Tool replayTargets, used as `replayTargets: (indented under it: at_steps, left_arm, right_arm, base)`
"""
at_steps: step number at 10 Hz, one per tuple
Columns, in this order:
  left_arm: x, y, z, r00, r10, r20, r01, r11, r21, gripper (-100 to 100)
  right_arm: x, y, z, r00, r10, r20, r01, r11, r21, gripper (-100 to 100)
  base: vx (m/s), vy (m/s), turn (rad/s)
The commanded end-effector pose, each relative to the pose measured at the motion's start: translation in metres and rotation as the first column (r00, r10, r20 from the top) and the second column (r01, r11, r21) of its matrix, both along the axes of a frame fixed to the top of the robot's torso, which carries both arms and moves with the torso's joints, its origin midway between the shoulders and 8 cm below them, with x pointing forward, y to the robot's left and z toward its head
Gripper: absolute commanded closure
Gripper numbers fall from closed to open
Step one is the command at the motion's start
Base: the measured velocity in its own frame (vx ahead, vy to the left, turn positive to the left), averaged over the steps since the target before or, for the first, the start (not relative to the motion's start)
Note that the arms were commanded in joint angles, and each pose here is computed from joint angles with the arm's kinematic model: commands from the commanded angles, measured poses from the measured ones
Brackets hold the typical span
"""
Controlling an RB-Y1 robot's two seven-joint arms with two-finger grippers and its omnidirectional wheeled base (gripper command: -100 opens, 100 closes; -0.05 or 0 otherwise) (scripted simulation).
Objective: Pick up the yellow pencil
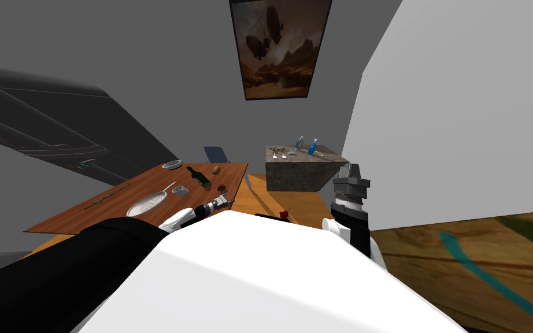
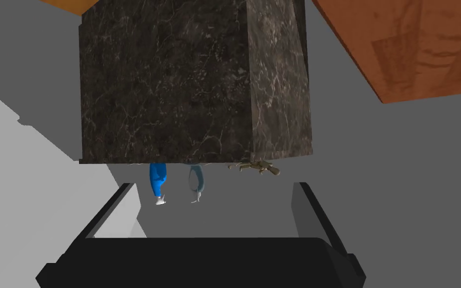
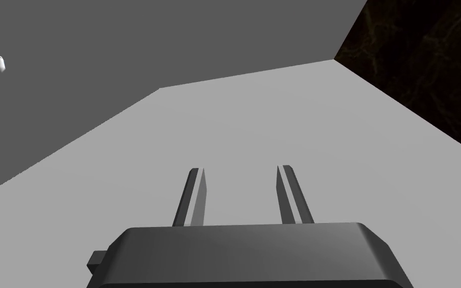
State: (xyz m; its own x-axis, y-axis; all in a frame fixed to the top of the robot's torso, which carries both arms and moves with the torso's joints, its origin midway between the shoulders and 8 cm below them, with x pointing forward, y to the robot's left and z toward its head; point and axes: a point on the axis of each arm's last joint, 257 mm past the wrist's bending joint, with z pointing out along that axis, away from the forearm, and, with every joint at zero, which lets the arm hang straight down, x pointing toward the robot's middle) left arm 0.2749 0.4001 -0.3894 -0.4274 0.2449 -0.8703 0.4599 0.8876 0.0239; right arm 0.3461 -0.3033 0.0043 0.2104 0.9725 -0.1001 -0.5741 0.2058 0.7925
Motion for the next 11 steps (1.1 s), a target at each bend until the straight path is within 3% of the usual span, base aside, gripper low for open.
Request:
replayTargets:
  at_steps: [1,2,4,5,6,7,8,9,11]
  left_arm:
    - [-0.01,0.013,-0.015,0.999,0.011,-0.043,-0.01,1.0,0.03,-100]
    - [-0.027,0.03,-0.027,0.996,0.002,-0.091,0.005,0.997,0.079,-100]
    - [-0.037,0.041,-0.036,0.993,0.027,-0.117,-0.017,0.996,0.086,-100]
    - [-0.057,0.06,-0.046,0.985,0.027,-0.17,-0.005,0.991,0.131,-100]
    - [-0.066,0.069,-0.053,0.98,0.049,-0.191,-0.023,0.99,0.138,-100]
    - [-0.087,0.087,-0.061,0.969,0.054,-0.242,-0.01,0.984,0.178,-100]
    - [-0.097,0.096,-0.067,0.962,0.077,-0.264,-0.028,0.982,0.185,-100]
    - [-0.122,0.116,-0.075,0.943,0.094,-0.319,-0.021,0.975,0.222,-100]
    - [-0.129,0.121,-0.078,0.937,0.109,-0.332,-0.033,0.973,0.227,-100]
  right_arm:
    - [0.0,0.0,0.0,1.0,0.0,0.0,0.0,1.0,0.0,0]
    - [0.0,0.0,0.0,1.0,0.0,0.0,0.0,1.0,0.0,0]
    - [0.0,0.0,0.0,1.0,0.0,0.0,0.0,1.0,0.0,0]
    - [0.0,0.0,0.0,1.0,0.0,0.0,0.0,1.0,0.0,0]
    - [0.0,0.0,0.0,1.0,0.0,0.0,0.0,1.0,0.0,0]
    - [0.0,0.0,0.0,1.0,0.0,0.0,0.0,1.0,0.0,0]
    - [0.0,0.0,0.0,1.0,0.0,0.0,0.0,1.0,0.0,0]
    - [0.0,0.0,0.0,1.0,0.0,0.0,0.0,1.0,0.0,0]
    - [0.0,0.0,0.0,1.0,0.0,0.0,0.0,1.0,0.0,0]
  base:
    - [0.205,-0.056,0.093]
    - [0.21,-0.02,0.114]
    - [0.115,-0.006,0.037]
    - [0.118,-0.009,0.147]
    - [0.127,-0.034,0.081]
    - [0.157,-0.039,0.132]
    - [0.149,-0.014,0.09]
    - [0.175,0.025,0.14]
    - [0.098,0.001,0.039]
